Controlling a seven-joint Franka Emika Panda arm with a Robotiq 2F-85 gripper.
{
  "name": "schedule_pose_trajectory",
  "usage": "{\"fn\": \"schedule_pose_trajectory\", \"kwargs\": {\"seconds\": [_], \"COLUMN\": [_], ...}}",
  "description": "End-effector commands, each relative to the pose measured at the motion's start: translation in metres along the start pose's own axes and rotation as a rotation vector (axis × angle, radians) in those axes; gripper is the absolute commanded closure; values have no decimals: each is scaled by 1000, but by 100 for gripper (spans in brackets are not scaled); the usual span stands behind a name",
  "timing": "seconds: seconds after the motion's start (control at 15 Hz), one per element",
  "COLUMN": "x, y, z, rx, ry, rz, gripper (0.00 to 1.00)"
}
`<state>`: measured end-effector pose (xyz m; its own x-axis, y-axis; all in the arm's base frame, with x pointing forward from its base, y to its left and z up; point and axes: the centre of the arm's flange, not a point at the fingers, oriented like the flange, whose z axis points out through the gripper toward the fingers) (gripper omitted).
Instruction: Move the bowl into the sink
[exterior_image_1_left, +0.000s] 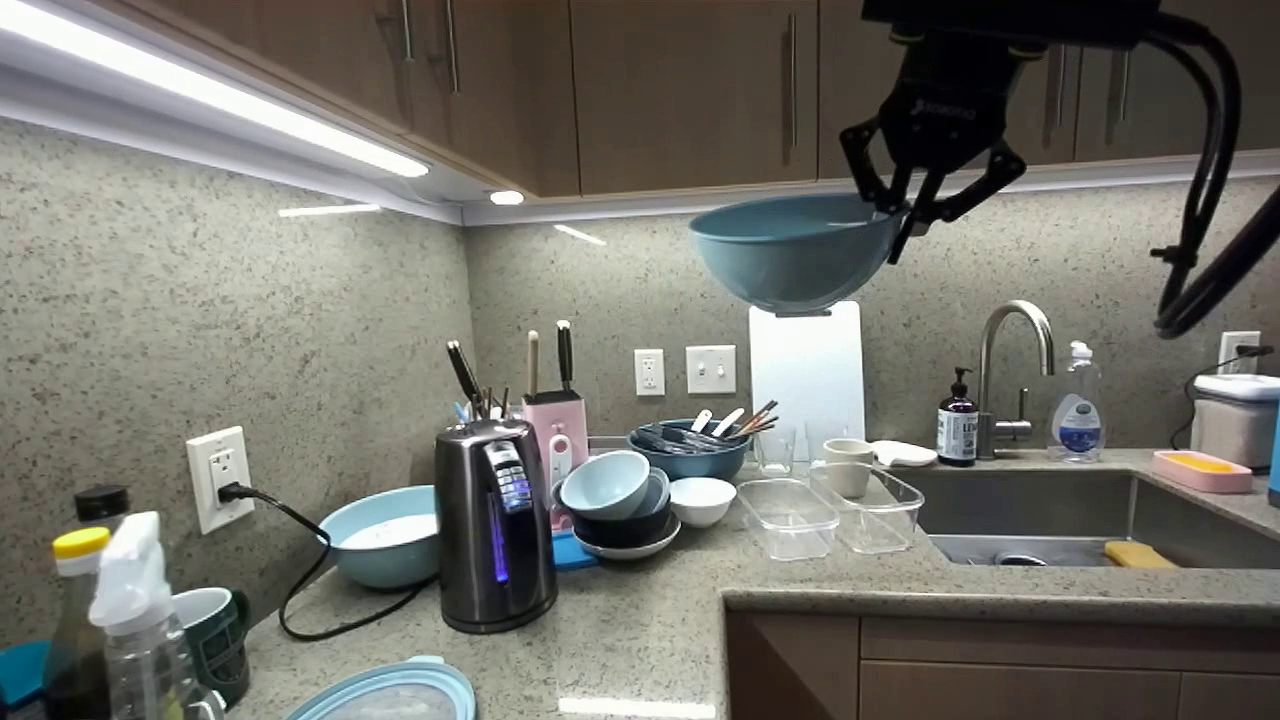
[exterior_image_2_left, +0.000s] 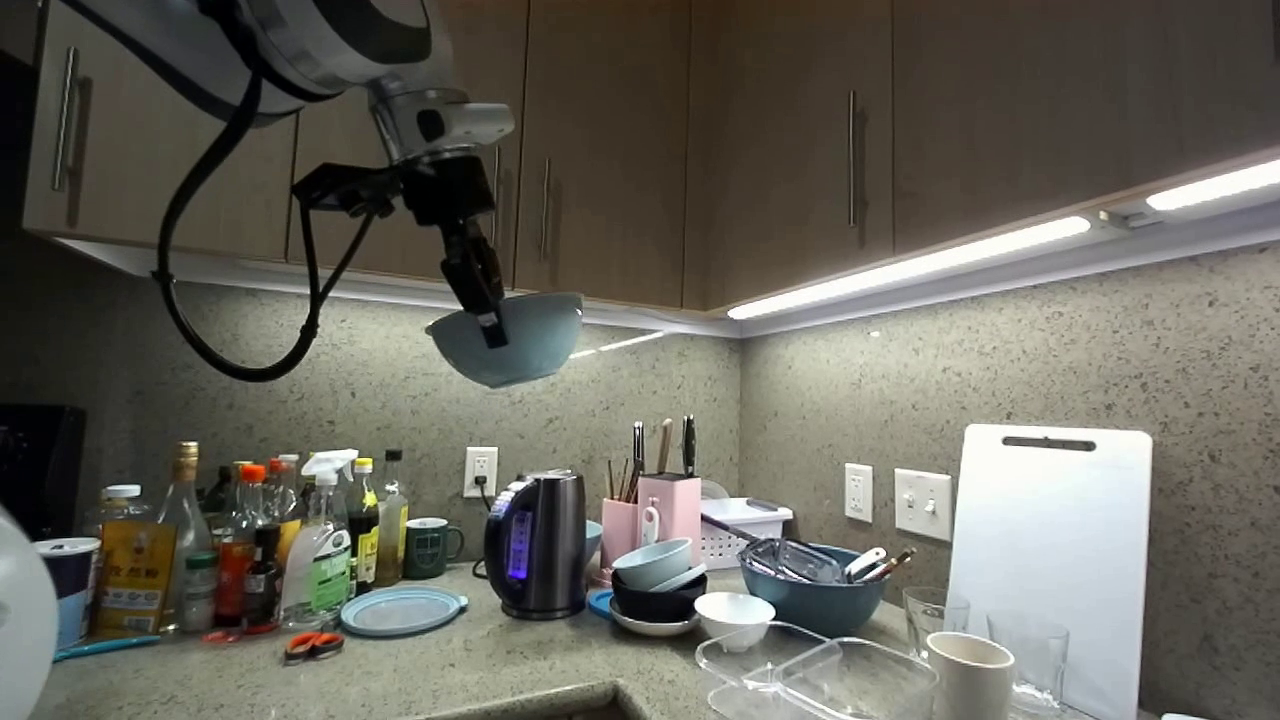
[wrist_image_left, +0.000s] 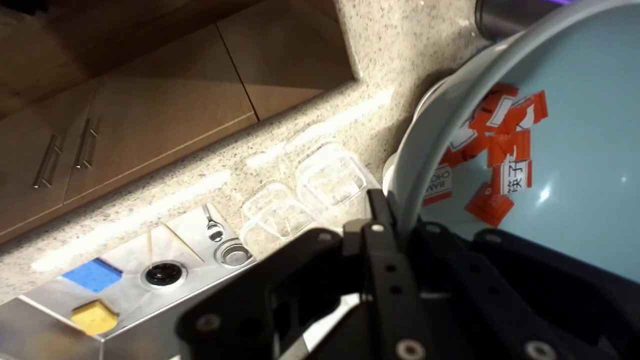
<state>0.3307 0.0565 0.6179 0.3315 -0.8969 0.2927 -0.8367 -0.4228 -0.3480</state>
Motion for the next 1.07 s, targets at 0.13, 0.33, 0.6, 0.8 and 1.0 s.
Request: {"fn": "schedule_pose_trajectory", "kwargs": {"seconds": [0.13, 0.33, 0.6, 0.8, 1.0], "x": [15, 15, -52, -92, -125], "y": [8, 8, 10, 24, 62], "z": [-7, -7, 32, 77, 125], "rx": [8, 7, 30, 5, -35], "ry": [25, 27, -44, -105, -105], "rz": [94, 108, 260, 421, 578], "gripper": [94, 94, 96, 96, 96]}}
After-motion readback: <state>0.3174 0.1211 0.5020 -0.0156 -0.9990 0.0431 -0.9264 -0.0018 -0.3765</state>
